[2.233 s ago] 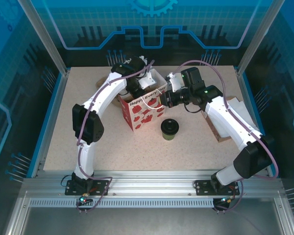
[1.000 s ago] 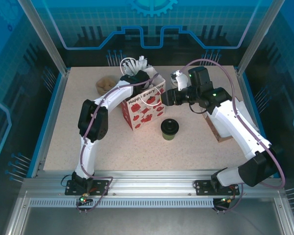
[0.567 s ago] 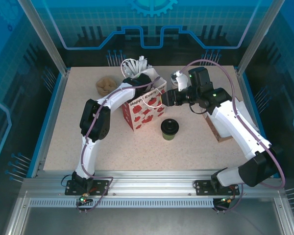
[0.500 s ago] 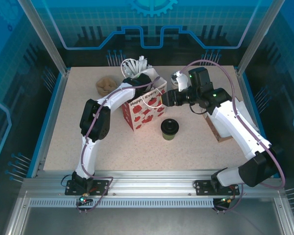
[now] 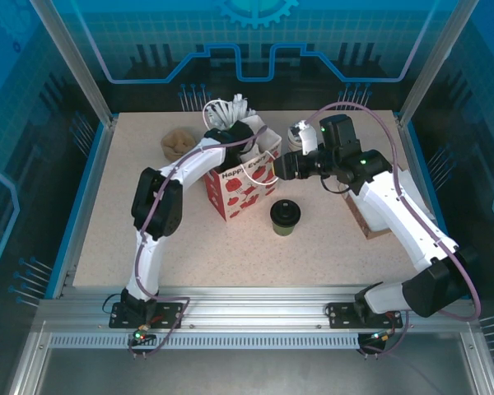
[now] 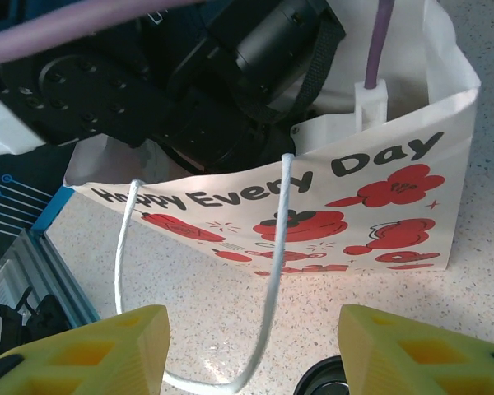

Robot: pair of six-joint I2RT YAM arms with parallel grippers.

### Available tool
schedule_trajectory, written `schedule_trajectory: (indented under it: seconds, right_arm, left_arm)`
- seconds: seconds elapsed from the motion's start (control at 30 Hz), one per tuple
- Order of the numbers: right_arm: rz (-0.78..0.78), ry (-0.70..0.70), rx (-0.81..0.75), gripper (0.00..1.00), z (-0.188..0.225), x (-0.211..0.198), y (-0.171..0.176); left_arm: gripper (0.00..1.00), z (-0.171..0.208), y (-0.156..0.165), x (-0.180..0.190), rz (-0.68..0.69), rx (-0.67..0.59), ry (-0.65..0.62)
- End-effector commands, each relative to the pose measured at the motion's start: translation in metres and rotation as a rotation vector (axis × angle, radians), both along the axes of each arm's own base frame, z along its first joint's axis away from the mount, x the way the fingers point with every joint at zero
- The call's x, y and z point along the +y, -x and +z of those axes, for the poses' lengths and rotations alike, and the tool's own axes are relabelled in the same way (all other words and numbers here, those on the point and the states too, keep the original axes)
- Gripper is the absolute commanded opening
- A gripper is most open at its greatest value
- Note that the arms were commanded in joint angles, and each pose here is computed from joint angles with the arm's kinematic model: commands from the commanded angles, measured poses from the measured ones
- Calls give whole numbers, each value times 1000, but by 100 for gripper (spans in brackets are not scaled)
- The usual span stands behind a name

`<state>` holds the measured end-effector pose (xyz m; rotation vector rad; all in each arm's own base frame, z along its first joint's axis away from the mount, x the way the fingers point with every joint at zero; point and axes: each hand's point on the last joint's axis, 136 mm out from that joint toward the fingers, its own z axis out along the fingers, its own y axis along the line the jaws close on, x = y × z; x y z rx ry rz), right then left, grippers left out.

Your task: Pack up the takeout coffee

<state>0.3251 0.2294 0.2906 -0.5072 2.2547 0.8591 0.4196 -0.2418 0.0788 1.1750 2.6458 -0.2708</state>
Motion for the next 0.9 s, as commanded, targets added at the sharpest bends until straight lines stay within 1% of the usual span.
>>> schedule_trajectory:
  seconds: [0.0, 0.2, 0.47, 0.87]
  right_arm:
    - [-9, -9, -18, 57, 6, -6, 2]
    - [-10, -9, -24, 57, 8, -7, 3]
    - [-16, -13, -59, 58, 18, -11, 7]
    - [-21, -7, -78, 59, 23, -13, 10]
  left_arm:
    - [77, 46, 1, -4, 9, -57, 58]
    - [77, 85, -4, -3, 24, -116, 118]
    - [75, 149, -10, -1, 41, -243, 202]
    - [72, 228, -15, -5, 55, -405, 306]
